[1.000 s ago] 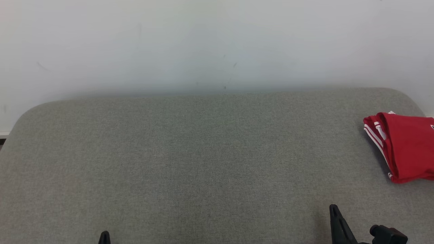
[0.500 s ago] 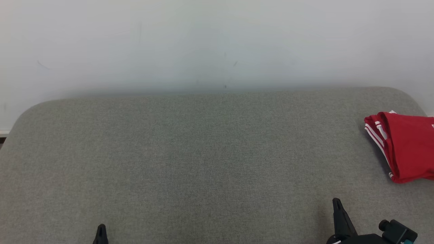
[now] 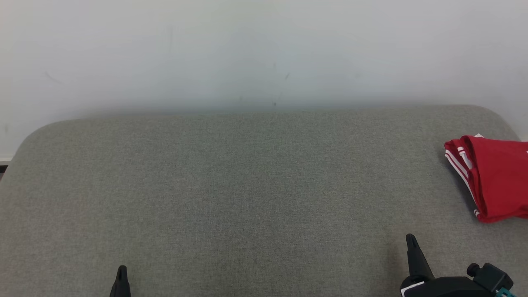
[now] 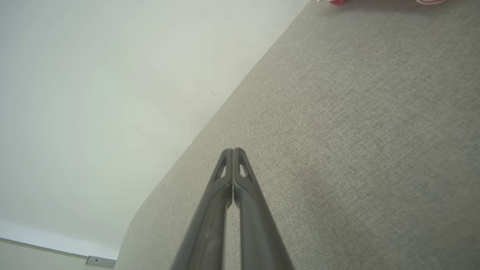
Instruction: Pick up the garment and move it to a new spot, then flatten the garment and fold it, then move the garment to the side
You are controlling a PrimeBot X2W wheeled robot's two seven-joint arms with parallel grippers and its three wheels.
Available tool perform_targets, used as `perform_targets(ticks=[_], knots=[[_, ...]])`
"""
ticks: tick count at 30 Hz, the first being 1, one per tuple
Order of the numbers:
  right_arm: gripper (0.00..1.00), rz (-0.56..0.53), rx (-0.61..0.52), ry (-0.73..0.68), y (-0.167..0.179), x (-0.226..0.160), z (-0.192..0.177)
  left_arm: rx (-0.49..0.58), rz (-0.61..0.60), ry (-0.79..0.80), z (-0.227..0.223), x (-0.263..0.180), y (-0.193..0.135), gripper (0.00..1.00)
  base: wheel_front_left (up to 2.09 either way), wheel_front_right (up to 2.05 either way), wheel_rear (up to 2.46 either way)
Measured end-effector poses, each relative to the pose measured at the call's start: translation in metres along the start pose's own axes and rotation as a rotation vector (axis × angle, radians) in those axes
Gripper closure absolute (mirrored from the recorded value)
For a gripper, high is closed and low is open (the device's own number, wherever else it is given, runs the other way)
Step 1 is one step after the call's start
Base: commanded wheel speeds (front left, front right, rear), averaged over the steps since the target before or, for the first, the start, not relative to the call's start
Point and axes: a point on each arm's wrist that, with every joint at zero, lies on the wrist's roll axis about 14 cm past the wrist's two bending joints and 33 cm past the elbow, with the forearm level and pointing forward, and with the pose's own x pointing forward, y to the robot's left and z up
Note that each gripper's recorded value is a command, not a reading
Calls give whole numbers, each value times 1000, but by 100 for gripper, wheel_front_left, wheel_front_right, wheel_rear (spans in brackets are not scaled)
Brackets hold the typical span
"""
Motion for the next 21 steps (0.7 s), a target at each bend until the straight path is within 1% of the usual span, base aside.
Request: perform_targets(ticks=[21], knots=[[100, 17, 238, 3, 8, 9, 6, -246, -23, 5, 8, 11, -8, 100, 0, 0, 0]])
